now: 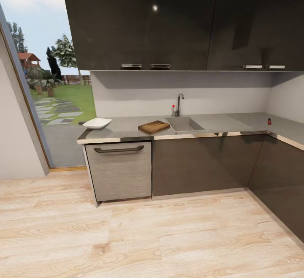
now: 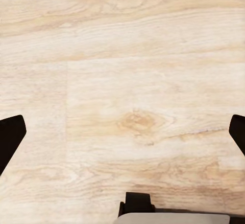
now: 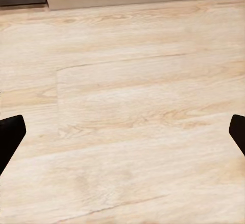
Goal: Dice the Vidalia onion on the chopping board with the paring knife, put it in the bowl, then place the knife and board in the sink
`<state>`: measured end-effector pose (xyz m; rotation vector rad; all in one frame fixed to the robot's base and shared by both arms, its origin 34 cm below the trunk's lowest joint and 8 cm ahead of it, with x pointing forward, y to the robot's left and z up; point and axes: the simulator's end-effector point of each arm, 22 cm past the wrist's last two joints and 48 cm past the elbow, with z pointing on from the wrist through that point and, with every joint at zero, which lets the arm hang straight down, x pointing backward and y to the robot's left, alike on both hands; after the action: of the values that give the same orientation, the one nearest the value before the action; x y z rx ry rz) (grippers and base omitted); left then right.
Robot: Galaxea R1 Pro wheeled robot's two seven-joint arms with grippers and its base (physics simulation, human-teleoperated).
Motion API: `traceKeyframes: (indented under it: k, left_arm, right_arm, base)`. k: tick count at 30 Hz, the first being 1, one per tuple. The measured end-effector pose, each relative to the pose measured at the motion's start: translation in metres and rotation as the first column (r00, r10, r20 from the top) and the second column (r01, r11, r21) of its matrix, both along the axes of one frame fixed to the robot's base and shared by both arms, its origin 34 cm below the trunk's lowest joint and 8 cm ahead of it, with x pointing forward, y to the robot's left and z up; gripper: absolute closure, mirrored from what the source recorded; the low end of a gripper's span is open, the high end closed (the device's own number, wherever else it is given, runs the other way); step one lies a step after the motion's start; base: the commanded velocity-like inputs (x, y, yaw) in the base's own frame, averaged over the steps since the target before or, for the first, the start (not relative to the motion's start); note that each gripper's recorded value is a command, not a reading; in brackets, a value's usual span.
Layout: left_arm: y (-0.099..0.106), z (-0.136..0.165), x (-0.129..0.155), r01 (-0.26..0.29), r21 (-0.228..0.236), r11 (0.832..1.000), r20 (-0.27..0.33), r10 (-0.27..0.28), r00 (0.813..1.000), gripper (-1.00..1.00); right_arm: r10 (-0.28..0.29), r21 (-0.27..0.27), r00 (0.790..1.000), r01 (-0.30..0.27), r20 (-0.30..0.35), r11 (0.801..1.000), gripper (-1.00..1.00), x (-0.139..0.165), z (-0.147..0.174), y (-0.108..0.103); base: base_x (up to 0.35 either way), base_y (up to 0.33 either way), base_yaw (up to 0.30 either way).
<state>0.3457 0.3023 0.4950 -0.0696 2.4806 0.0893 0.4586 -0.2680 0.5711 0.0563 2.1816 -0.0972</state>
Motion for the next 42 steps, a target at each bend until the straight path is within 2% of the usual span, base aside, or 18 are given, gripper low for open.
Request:
traceKeyframes:
  k: [9,26,42]
  left_arm:
    - [0.0004,-0.0001,-0.0017,-0.002,0.0,1.0,0.003,0.002,1.0,-1.0]
    - [0.0006,0.0002,-0.0017,-0.003,0.0,1.0,0.004,0.003,1.0,-1.0]
    - [-0.0011,0.005,-0.0012,0.0,-0.001,1.0,0.005,0.0,1.0,-1.0]
  right_arm:
    - [0.002,0.003,1.0,-0.002,0.001,1.0,-1.0,0.0,0.0001,0.0025]
    - [-0.003,0.003,1.0,0.002,0.002,1.0,-1.0,0.0,0.0005,0.0031]
    - [-0.005,0.003,1.0,0.005,0.001,1.0,-1.0,0.0002,0.0052,0.0022]
  base:
    - [0.024,0.002,0.0]
    - [0.274,0.052,0.0]
    - [0.017,0.0,0.0]
